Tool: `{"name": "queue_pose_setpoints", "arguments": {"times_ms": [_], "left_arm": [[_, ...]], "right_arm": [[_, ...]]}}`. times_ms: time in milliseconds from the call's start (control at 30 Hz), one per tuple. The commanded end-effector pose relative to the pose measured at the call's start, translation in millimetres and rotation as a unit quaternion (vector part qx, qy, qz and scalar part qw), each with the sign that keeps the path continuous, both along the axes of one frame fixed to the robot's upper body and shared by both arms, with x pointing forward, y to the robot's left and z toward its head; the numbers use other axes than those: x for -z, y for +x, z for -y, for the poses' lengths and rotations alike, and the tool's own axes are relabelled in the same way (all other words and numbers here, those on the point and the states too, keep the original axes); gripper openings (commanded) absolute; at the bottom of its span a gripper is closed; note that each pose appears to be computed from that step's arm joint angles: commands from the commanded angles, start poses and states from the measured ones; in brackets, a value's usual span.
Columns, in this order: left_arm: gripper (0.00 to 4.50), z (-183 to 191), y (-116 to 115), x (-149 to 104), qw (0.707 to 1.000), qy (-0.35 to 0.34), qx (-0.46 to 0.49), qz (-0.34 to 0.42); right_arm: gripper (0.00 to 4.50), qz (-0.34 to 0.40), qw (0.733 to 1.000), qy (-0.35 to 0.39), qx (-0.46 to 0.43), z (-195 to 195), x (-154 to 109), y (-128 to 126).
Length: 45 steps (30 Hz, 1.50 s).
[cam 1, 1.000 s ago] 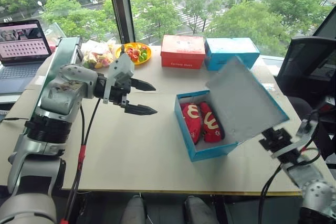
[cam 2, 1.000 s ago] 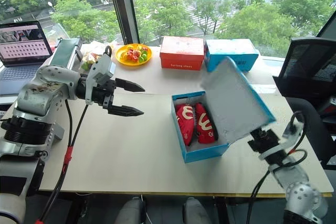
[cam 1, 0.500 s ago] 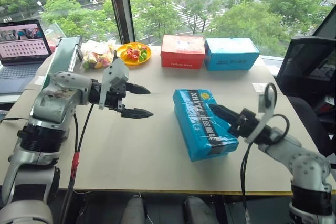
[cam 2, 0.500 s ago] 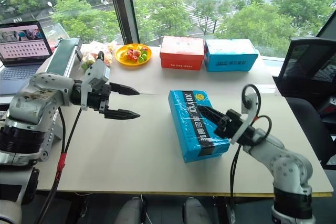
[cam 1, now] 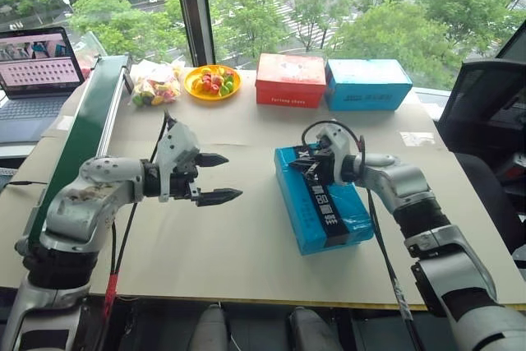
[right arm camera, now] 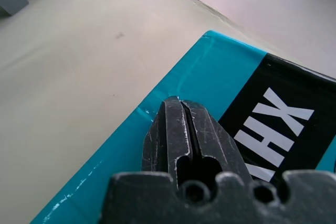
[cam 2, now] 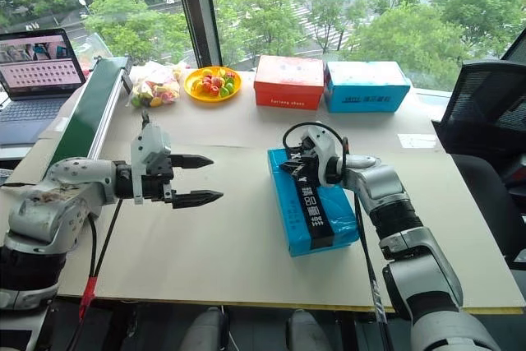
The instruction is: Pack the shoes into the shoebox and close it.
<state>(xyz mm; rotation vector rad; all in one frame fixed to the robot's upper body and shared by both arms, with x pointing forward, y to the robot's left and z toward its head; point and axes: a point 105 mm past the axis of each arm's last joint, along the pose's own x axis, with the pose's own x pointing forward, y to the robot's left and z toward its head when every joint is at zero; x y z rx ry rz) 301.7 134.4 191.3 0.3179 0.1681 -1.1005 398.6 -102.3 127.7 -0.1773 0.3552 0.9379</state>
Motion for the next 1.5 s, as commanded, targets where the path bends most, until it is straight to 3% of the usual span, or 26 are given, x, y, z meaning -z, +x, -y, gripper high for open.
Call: {"name": "queue_pose_setpoints", "arguments": {"times_ms": [33,133,267,467,667,733,833,967,1133,1200,1400,1500], "left_arm": [[4.50,3,-4,-10,1.000,-0.012,0.001,0.022],[4.50,5,-5,-9,1.000,-0.014,0.008,0.019],[4.50,5,-1,-12,1.000,-0.011,0.018,0.021],[4.50,4,9,-14,0.999,-0.007,0.028,0.023],[4.50,11,15,-14,0.999,-0.018,0.042,0.029],[4.50,19,24,-23,0.997,-0.060,0.022,0.047],[4.50,22,48,-26,0.986,-0.104,-0.063,0.114],[4.50,16,59,-17,0.959,-0.178,-0.176,0.132],[4.50,2,57,32,0.930,-0.158,-0.290,0.159],[4.50,-3,56,52,0.914,-0.142,-0.337,0.177],[4.50,-11,42,113,0.904,-0.117,-0.393,0.123],[4.50,-15,37,122,0.904,-0.117,-0.396,0.113]], "right_arm": [[0.05,-0.029,0.997,-0.073,-0.010,11,41,-11],[0.05,-0.007,0.998,-0.062,-0.013,12,29,-13],[0.05,0.044,0.999,-0.028,-0.001,24,-18,-19],[1.79,0.072,0.997,-0.009,0.013,62,-67,-61],[3.89,0.082,0.986,-0.030,0.139,123,-72,-74],[4.41,0.125,0.965,-0.057,0.225,158,-68,-68],[4.41,0.190,0.925,-0.029,0.328,189,-64,-70],[4.41,0.224,0.888,0.024,0.401,198,-49,-75],[4.41,0.200,0.887,0.030,0.415,181,-7,-84],[4.41,0.174,0.881,0.040,0.438,177,22,-87],[4.41,0.136,0.866,0.037,0.479,166,75,-103],[4.41,0.134,0.868,0.034,0.478,162,83,-106]]}}
